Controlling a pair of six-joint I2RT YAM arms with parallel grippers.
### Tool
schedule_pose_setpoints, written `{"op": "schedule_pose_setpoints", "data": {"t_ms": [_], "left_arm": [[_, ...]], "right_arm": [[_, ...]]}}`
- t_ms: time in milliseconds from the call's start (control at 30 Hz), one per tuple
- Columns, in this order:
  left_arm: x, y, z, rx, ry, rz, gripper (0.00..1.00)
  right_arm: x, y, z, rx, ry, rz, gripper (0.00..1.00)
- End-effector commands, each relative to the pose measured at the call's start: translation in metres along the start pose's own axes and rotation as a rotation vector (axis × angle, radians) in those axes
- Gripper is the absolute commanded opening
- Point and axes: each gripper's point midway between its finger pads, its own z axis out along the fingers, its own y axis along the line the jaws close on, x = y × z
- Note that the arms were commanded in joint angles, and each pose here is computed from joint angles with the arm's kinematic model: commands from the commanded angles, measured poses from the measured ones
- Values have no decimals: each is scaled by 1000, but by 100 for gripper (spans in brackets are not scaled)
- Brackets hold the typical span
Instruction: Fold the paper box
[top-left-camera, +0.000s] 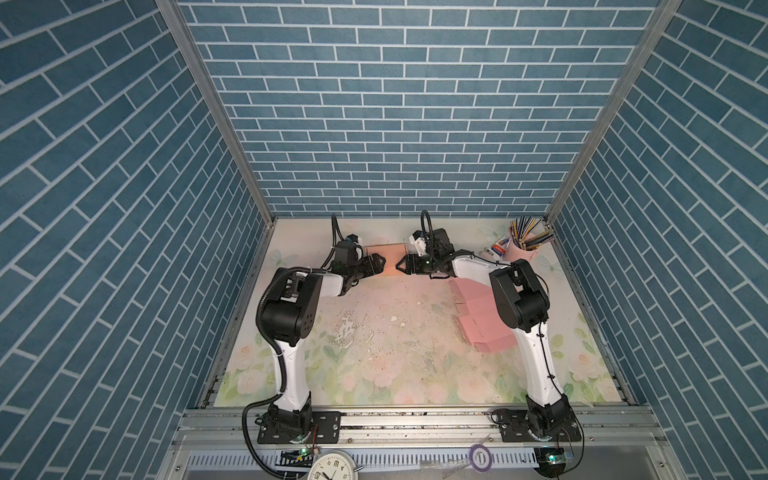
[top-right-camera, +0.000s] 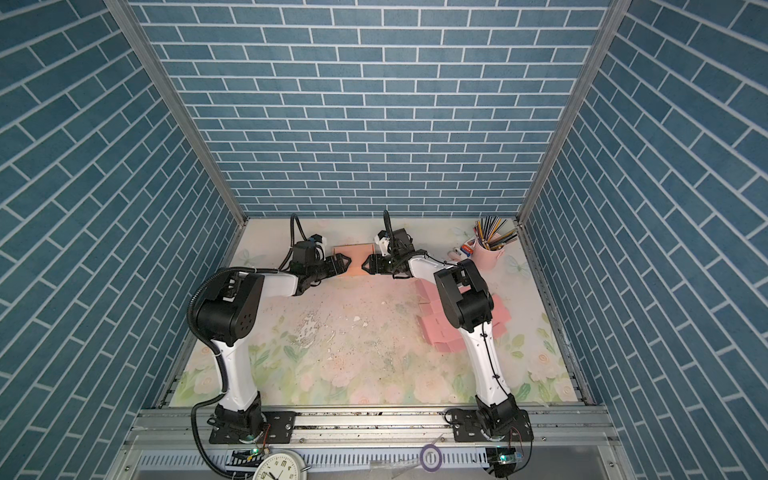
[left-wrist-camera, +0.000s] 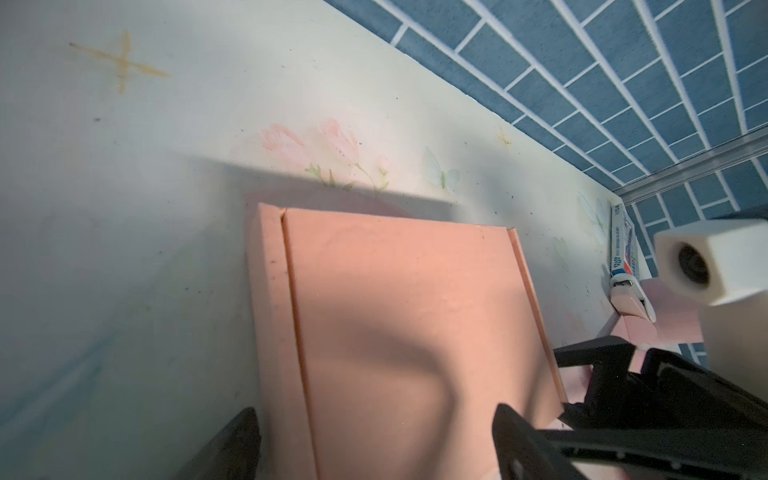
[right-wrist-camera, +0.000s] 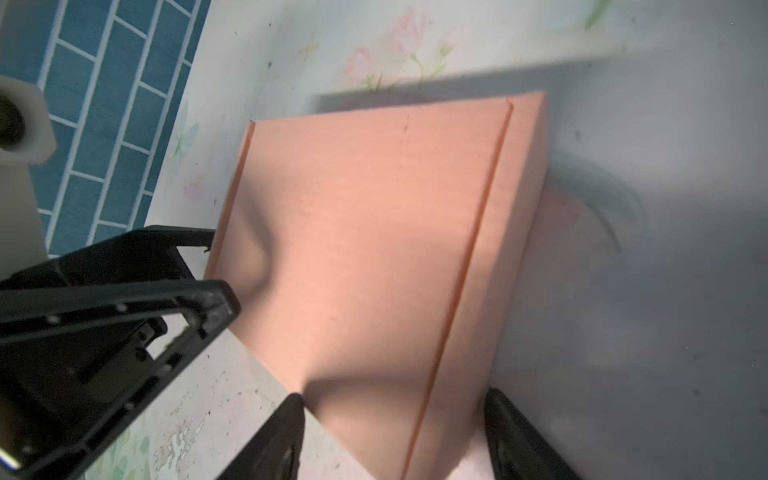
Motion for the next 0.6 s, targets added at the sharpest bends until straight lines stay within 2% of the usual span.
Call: {"op": "schedule_pose_setpoints", "data": {"t_ms": [0, 167, 567], "left_arm": [[-14, 2, -16, 1, -47, -10, 88], [-13, 8, -31, -47, -65, 3, 88], [-4, -14, -63, 41, -110, -29, 88]], "right_arm": [[-16, 17, -18, -17, -50, -27, 70], [-16, 21, -22, -20, -54, -27, 69], [-14, 31, -13, -67, -47, -5, 65]]}}
